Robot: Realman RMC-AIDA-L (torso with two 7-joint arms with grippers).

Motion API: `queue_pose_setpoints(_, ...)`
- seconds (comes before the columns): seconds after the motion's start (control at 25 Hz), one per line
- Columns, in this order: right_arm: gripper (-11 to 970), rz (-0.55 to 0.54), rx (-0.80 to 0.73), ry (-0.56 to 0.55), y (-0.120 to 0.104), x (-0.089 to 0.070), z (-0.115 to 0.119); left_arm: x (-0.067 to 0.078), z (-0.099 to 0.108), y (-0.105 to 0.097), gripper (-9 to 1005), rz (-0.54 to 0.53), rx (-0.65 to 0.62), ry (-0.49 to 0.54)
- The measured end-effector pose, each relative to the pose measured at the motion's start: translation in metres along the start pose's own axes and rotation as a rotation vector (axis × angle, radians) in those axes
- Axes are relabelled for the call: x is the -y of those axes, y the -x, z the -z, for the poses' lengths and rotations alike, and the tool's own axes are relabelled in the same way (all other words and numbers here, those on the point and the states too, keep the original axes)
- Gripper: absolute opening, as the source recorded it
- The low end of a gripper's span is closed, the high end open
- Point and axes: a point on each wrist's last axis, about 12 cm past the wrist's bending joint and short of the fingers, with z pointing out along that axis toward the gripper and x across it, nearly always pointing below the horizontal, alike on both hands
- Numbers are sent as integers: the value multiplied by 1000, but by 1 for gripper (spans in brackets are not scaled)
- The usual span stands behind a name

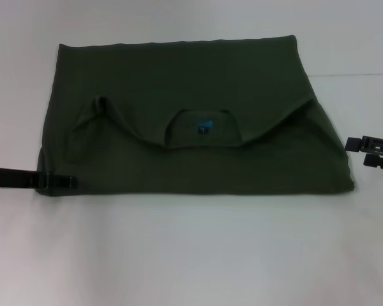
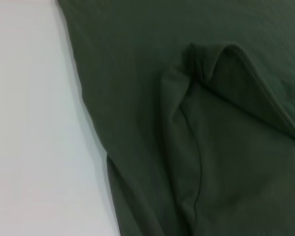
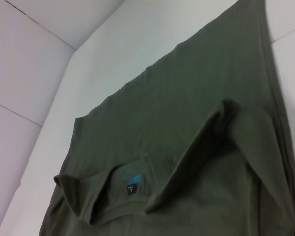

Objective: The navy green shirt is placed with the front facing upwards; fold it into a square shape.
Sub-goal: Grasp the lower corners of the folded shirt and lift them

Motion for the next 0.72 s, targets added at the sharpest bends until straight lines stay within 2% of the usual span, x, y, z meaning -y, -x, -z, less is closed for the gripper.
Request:
queue_pose_setpoints(0.24,947,2,2,-1,1,0,-1,2,1,1,762,-31,-33,4)
queue_pose_setpoints(0.72,947,4,3,-1,2,-1,-1,2,2,3,373,-42,-29,18)
